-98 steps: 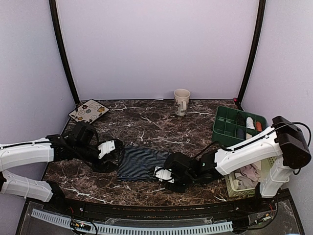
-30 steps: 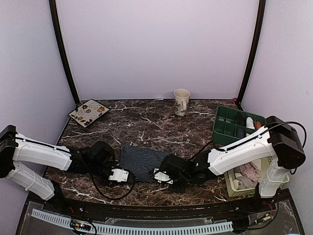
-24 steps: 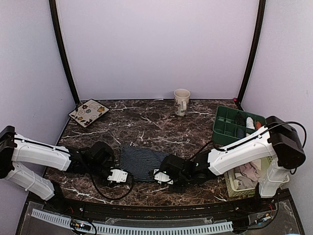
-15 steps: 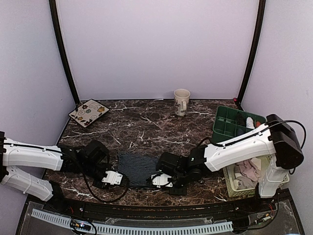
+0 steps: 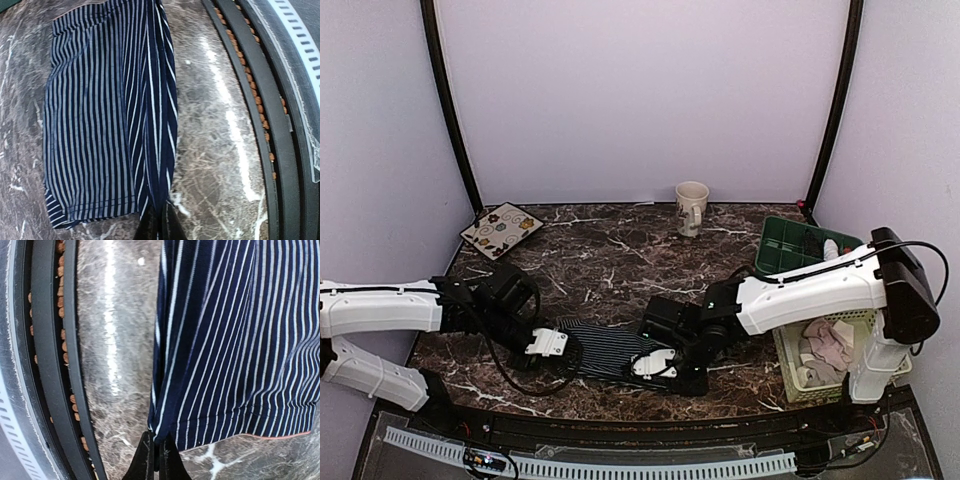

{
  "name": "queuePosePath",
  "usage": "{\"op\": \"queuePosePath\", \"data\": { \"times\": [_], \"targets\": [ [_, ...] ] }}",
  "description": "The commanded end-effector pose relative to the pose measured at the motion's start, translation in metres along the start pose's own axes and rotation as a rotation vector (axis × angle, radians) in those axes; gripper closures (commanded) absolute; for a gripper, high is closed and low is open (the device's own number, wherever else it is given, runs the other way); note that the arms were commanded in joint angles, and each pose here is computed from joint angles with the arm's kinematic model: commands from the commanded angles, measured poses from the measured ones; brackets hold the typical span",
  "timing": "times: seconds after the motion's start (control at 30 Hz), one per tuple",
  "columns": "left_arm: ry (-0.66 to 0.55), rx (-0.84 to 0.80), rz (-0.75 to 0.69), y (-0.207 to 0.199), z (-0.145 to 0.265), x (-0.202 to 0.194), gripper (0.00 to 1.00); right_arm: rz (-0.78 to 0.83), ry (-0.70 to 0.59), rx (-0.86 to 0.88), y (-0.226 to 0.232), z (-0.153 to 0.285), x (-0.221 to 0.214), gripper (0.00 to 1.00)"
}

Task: Roll the underwear
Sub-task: Fold the underwear at the center of the board.

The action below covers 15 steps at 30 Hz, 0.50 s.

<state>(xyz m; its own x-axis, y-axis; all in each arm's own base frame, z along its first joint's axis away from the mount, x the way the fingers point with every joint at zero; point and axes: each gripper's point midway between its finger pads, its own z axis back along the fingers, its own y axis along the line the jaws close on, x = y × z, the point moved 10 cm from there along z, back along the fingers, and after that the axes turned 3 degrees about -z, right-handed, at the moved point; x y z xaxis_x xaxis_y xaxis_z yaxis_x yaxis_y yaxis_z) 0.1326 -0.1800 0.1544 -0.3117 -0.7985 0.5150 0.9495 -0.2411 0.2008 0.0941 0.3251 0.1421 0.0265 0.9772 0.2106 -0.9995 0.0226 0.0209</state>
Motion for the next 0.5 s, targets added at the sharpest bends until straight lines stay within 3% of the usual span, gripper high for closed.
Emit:
{"op": "queuePosePath", "data": {
  "times": [0.0, 0.47],
  "targets": [
    [0.013, 0.005, 0.015, 0.01, 0.007, -0.002, 1.0, -0.014, 0.029, -0.006, -0.012, 0.013, -0.002, 1.0],
    [0.039, 0.087, 0.041, 0.044, 0.005, -0.012, 1.0, -0.094, 0.077, -0.112, -0.055, 0.026, 0.001, 1.0]
  ]
}}
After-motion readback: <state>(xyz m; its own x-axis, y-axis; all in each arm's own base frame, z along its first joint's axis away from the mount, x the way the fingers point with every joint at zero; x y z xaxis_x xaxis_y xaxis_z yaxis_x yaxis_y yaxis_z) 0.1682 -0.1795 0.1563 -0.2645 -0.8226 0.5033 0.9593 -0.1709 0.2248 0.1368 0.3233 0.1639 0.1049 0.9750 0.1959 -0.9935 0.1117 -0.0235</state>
